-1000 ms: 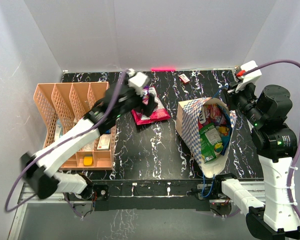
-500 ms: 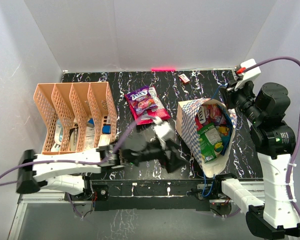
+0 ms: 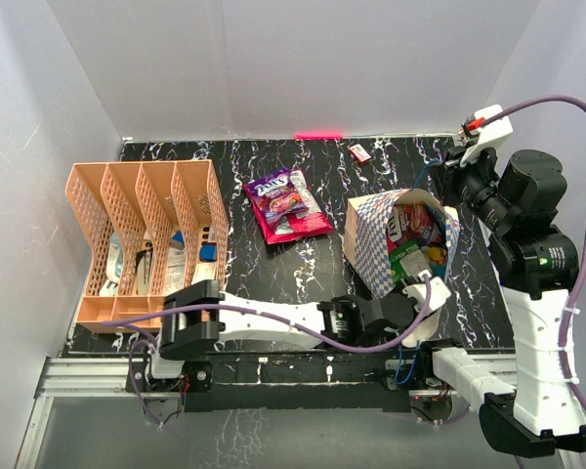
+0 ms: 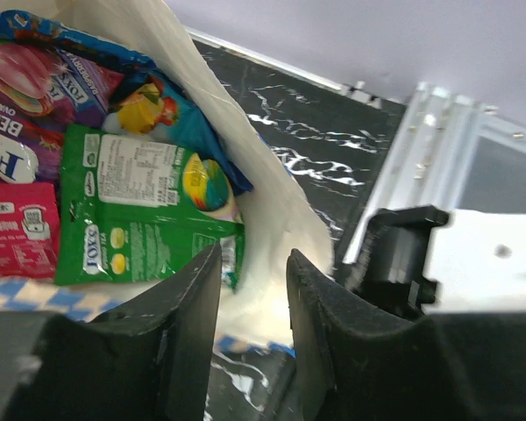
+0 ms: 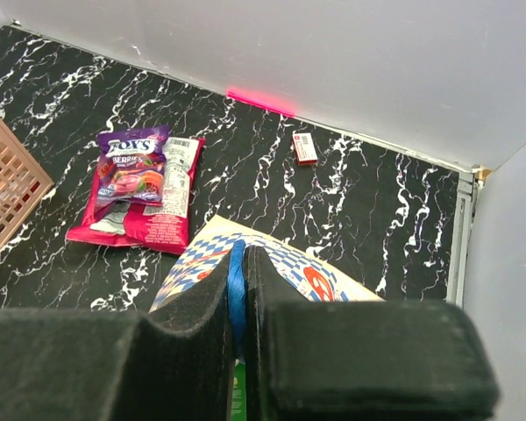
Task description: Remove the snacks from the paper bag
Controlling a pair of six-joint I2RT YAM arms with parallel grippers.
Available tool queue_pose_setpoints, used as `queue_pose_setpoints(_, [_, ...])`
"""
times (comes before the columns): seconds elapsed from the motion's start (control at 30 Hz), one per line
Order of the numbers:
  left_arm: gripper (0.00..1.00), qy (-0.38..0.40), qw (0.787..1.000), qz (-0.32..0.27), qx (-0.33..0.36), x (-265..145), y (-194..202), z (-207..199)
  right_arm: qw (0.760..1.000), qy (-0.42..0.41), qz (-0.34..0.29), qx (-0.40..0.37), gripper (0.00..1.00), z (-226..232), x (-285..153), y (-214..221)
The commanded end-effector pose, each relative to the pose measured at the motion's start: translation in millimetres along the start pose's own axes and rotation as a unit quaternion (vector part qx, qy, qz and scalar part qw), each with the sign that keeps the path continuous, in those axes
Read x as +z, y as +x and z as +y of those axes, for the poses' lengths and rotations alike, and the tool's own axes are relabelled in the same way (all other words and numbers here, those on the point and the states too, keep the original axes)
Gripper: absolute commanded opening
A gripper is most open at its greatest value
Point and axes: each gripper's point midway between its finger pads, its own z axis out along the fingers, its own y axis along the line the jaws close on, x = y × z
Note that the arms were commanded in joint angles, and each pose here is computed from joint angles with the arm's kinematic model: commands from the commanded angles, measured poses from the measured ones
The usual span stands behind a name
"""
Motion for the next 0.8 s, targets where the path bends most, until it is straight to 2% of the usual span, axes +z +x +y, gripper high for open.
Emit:
queue_pose_setpoints(0.0, [0.31,-0.066,0.997,-0.027,0.040,18,-12,21,0.997,0.013,-0.076,-0.002,0.08,-3,-15,-52])
queue_pose_setpoints(0.3, [0.28,-0.078,0.994,-0.003,0.081,56,36,15,0.996,0.014,-0.091,0.006,0.08,-3,-18,-66])
queue_pose_setpoints(0.53, [0.43,-0.099,0.992,0.012,0.080,70,54,26,0.995,0.010,-0.097,0.005,0.08,-1,-22,-71])
queue_pose_setpoints(0.77, [0.47,-0.089,0.994,0.015,0.053,79,63,31,0.995,0.014,-0.103,0.003,0.08,-2,-26,-76])
